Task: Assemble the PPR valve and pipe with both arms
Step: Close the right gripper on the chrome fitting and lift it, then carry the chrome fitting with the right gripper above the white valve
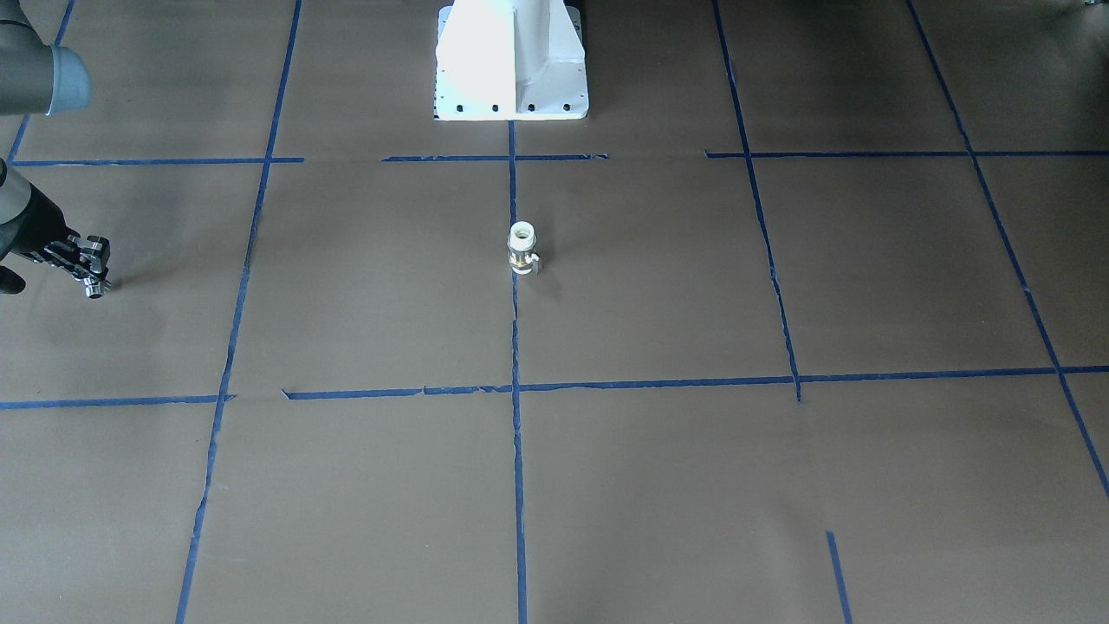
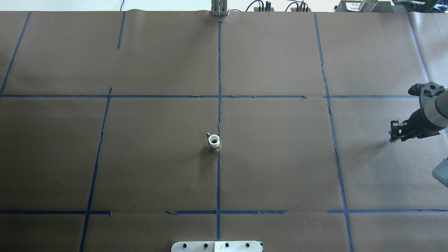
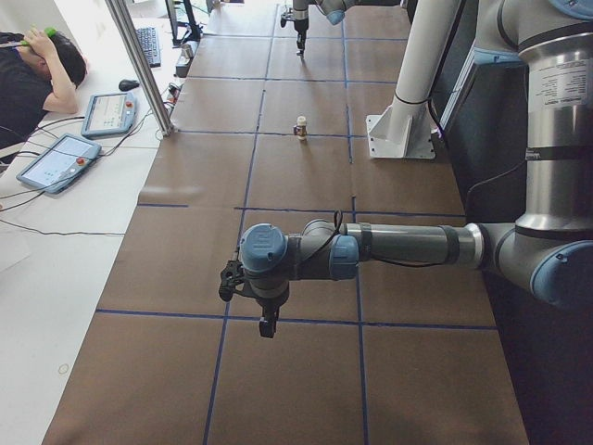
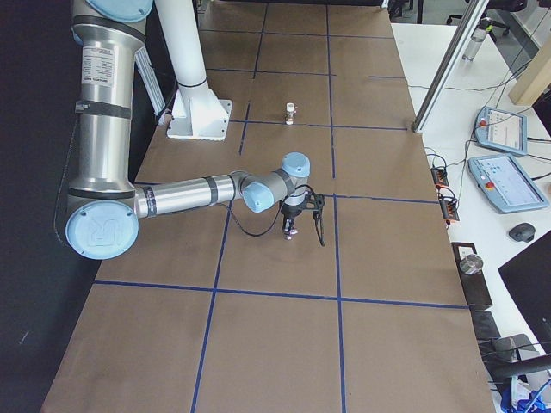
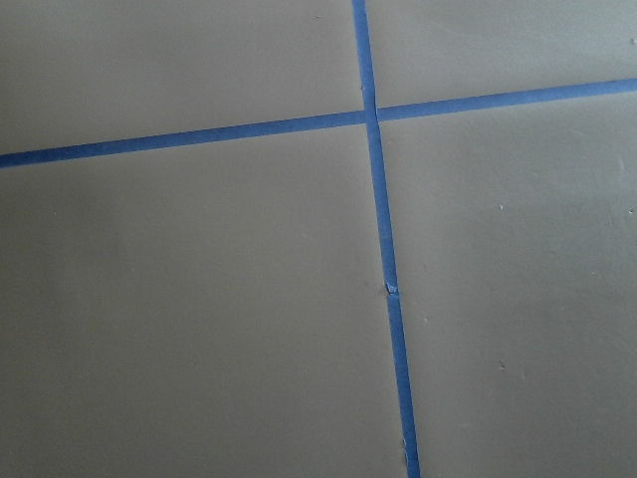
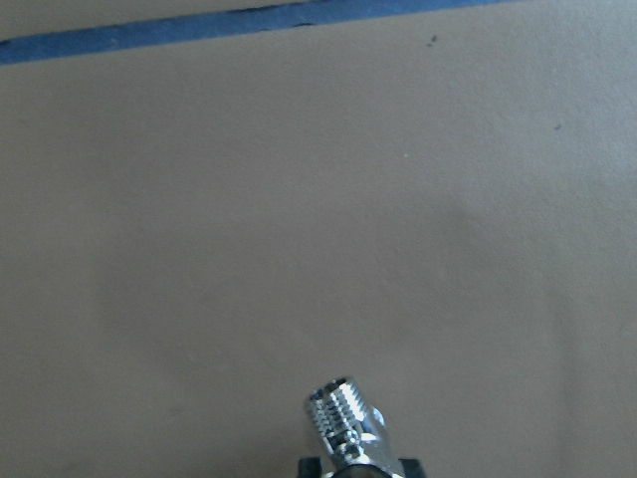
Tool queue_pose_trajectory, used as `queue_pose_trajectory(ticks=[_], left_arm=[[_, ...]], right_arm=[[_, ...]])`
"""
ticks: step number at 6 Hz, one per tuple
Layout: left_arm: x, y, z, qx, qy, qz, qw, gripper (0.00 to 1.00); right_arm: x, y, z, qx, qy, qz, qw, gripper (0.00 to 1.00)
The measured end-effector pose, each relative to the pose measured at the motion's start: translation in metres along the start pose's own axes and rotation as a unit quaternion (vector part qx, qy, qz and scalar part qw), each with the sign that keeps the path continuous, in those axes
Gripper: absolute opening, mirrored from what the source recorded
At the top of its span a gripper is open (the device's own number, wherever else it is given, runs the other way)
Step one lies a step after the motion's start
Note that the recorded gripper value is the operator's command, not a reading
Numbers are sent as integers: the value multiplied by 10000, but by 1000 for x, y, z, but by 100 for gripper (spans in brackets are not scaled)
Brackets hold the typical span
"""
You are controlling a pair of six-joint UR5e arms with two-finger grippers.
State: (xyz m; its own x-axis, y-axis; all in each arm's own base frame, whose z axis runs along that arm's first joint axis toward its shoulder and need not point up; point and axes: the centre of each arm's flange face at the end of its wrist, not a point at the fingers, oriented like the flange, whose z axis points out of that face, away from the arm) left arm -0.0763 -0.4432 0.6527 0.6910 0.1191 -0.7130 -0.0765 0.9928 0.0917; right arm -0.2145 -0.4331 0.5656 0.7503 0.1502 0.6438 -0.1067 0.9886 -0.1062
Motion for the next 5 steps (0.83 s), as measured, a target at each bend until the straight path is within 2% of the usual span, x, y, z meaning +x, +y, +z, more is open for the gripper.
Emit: queue_pose_trajectory(ticks=[1,2,5], left_arm=[[0,0,0,1,0,-6,10000,100],[0,0,0,0,0,-9,10000,100],[3,-3,-2,43,-6,-136,9999,100]], right_arm=[[-17,0,-22,90,-138,-42,9999,0],[-50,-6,-53,169,-235,93,9995,0],[-183,-35,-143,138,-246,770,9966,0]])
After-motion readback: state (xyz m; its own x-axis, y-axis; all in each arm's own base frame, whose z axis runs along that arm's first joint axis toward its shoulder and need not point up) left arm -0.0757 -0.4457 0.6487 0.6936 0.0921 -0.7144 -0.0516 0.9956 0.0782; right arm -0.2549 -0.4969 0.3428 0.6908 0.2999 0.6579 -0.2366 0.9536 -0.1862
